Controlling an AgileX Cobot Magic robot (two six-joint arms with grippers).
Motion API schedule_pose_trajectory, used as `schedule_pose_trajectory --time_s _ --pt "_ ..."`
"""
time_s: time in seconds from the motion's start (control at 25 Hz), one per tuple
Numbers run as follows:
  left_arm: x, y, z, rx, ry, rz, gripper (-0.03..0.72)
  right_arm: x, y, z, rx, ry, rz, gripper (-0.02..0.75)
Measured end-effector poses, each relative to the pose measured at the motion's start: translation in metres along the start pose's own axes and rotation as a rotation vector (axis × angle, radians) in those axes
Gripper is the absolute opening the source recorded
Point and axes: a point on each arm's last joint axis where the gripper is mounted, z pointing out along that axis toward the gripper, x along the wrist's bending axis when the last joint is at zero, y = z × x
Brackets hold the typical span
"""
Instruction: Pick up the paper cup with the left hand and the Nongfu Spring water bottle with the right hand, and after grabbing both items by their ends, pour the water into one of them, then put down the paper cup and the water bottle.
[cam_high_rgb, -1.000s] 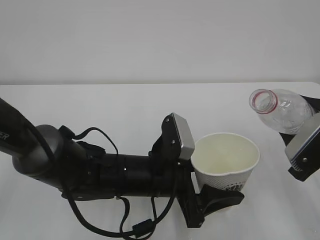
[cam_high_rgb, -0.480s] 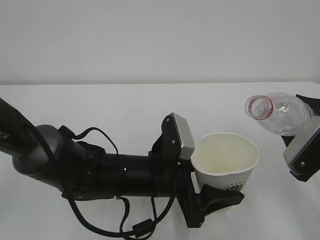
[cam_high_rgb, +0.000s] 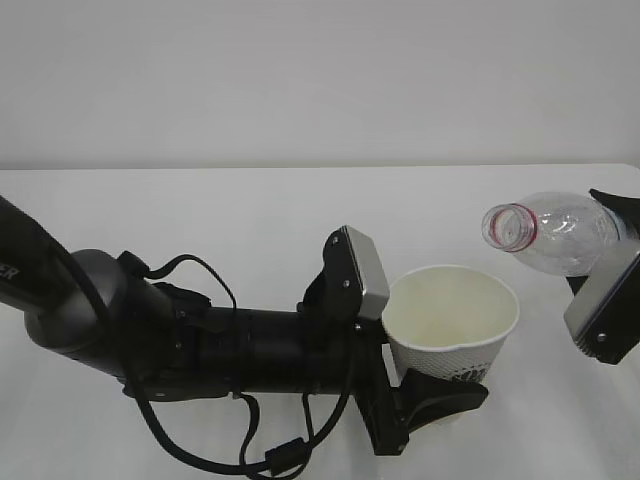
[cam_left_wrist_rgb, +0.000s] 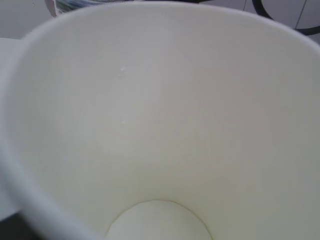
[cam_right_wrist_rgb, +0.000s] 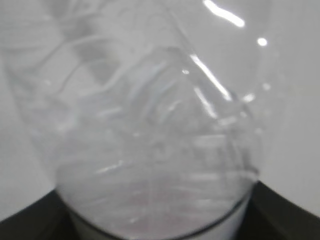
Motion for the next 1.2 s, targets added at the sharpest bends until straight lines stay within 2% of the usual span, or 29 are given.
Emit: schedule_pose_trajectory --time_s 1.2 --pt "-0.0005 -0.0004 0.0 0.005 -0.005 0.004 0.549 0.0 0.0 0.0 0.0 0.0 -0.145 0.494"
